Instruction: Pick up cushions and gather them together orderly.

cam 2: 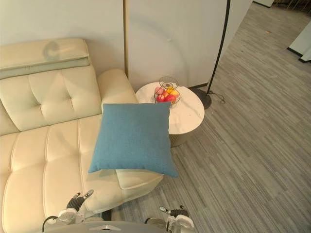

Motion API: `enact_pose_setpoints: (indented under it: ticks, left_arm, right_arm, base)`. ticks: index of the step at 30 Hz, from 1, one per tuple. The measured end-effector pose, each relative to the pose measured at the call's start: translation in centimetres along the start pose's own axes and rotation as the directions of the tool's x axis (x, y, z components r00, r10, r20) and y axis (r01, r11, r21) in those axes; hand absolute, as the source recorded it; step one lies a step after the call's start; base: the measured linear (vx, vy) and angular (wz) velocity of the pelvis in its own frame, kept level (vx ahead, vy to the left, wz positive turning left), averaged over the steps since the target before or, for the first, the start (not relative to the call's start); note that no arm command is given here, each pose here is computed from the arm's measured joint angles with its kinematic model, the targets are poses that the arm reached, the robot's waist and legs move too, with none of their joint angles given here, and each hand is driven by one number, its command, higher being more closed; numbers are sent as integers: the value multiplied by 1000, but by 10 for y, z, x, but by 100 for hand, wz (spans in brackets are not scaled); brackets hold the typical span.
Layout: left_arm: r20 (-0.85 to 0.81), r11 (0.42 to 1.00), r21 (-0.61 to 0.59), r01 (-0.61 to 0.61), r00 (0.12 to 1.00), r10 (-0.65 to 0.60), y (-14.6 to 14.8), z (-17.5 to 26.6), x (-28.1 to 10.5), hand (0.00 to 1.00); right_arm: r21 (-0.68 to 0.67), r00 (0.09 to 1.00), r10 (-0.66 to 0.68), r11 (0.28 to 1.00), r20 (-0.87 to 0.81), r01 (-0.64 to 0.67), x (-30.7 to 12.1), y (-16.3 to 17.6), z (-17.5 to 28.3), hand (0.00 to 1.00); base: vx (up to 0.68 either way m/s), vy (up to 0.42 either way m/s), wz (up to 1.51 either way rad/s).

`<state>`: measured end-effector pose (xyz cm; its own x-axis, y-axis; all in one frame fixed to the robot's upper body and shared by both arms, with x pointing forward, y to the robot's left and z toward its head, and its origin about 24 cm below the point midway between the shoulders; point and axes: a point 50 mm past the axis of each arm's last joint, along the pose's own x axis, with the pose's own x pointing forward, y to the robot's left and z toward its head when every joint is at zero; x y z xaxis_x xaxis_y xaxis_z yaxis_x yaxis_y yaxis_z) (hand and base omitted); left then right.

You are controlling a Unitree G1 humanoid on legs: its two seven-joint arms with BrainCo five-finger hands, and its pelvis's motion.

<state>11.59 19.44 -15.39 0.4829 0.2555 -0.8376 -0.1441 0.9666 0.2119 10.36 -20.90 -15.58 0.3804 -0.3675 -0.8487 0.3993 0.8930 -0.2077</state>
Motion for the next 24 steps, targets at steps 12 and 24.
enact_pose_setpoints:
  ticks: [12,24]
  left_arm:
    - [156,989,-16,-145,977,146,57,36,1,0]
    - [408,989,-84,-120,902,144,61,106,-9,0]
  right_arm:
    - [66,907,-204,979,369,193,-10,-77,88,0]
    - [-102,714,12,991,700,84,-39,-45,196,0]
  base:
    - [39,25,-15]
    - [16,-6,-3]
